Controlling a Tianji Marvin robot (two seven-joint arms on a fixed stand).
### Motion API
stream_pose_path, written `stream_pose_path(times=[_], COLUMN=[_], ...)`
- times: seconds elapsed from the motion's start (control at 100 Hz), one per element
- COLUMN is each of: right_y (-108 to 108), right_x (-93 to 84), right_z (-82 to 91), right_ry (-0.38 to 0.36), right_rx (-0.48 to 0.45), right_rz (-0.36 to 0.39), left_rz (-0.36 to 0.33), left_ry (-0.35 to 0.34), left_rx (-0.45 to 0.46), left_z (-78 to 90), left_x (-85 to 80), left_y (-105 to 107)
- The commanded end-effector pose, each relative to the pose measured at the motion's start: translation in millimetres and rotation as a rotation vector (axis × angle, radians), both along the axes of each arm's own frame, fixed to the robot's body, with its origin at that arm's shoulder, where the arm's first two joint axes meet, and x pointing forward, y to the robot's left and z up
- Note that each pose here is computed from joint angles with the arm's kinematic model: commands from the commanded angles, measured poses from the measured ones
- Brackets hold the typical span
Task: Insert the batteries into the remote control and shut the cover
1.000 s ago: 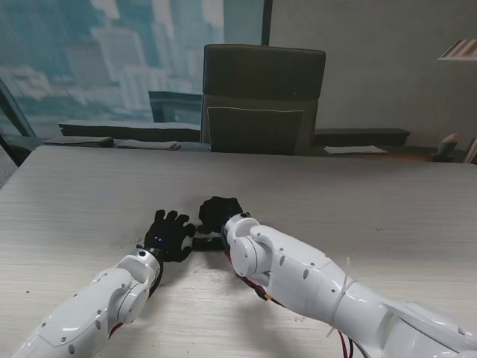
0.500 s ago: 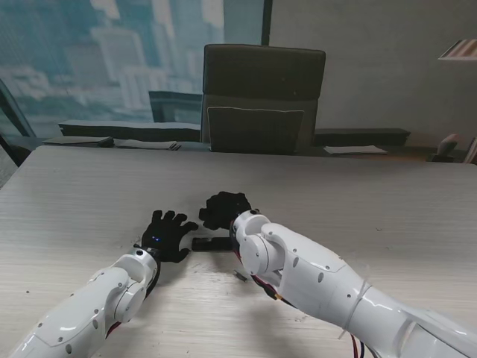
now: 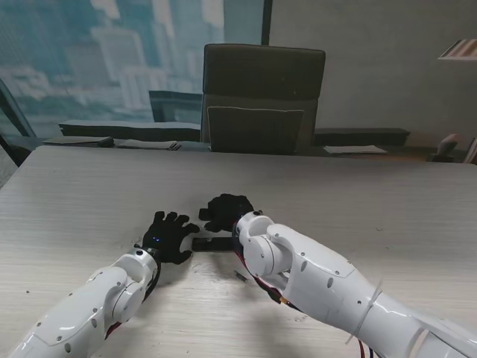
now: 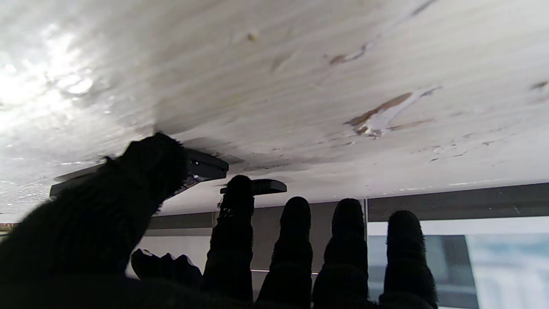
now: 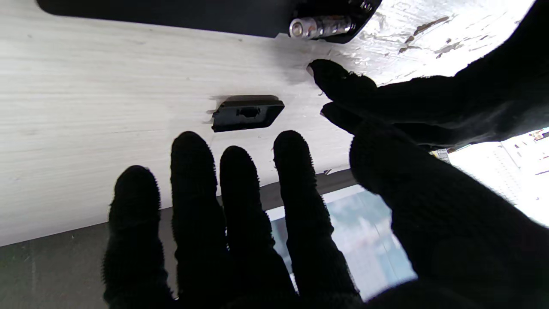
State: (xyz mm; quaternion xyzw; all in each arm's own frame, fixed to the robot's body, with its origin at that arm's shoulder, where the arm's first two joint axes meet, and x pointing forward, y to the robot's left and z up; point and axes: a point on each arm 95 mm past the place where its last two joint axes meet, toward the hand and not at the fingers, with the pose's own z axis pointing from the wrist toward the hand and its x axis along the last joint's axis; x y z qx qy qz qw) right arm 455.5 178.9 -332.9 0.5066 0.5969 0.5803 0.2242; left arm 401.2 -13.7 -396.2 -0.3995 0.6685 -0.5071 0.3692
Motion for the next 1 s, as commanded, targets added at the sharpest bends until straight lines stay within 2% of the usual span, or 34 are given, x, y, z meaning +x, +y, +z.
stream_pose_path(times=[0.0,0.42,0.61,0.99], right_y=[1.6,4.2,7.9,17.4], right_x=[-5.1,-9.4,-10.2,-10.7], right_z=[-3.5,0.3,3.1,-0.8], right_ry=[0.022,0.041,0.039,0.166], right_rx=[-0.001,-0.025,-0.069,-0.112], right_rz=[0.010,0.042,0.042,0.024], left_rz=[-0.001,-0.008,-0.014,-0.016], left_ry=[0.030,0.036,0.040,0.042], left_rx=[0.015,0.017,0.015,0.011], left_z=[-6.5,-14.4,-15.5,-15.8], left_x=[-3.4,-4.8,-4.6,-4.8], left_y=[0.2,-0.8,-2.6,-3.8])
